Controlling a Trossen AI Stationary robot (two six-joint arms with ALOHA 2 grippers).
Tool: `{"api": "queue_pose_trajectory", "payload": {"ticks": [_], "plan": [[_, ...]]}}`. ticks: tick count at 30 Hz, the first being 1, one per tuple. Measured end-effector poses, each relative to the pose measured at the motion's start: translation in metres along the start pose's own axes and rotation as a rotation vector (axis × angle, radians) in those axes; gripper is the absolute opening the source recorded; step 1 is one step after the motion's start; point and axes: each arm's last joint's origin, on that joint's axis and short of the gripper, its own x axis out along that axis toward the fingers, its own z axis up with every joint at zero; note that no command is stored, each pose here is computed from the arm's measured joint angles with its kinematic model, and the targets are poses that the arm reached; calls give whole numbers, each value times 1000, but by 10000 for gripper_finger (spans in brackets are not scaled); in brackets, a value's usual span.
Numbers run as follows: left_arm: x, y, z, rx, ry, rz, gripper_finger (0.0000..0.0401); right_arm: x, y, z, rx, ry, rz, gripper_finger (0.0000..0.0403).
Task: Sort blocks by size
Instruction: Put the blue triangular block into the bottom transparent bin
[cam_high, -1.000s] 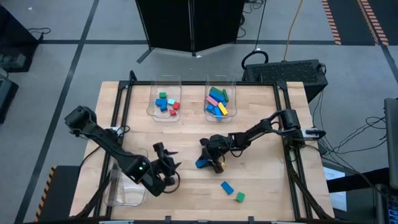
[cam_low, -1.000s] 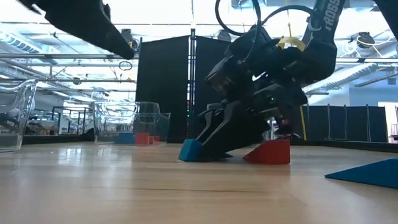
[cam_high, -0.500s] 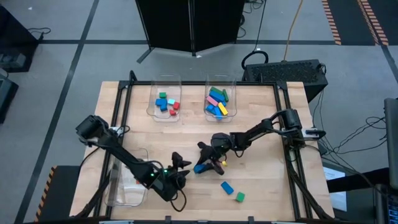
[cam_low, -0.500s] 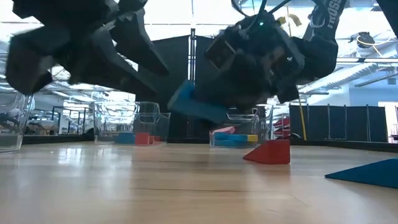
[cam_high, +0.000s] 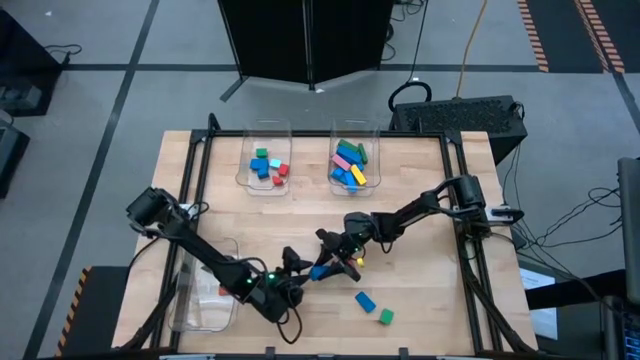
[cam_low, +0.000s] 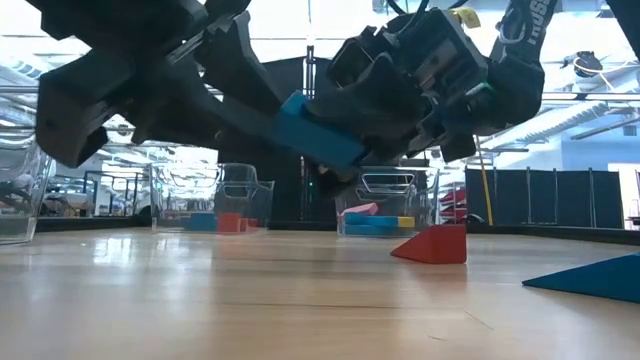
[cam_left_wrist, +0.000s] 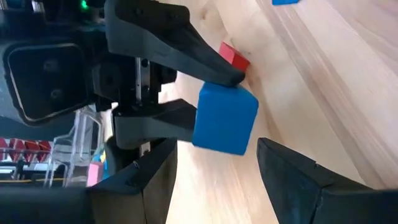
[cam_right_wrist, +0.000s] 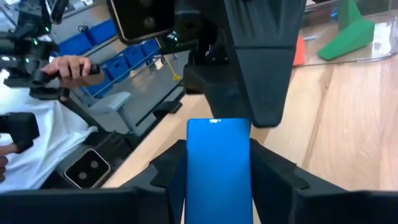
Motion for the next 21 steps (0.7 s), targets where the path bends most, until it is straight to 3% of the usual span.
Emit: {"api": "queue_pose_trajectory", "payload": {"ticks": [9, 21], "plan": [[5, 8, 6, -60, -51, 26, 222, 0, 1, 3, 21, -21, 7, 135], [9, 12, 9, -45, -86, -1, 216, 0, 2, 5, 41, -44, 11, 136]]}}
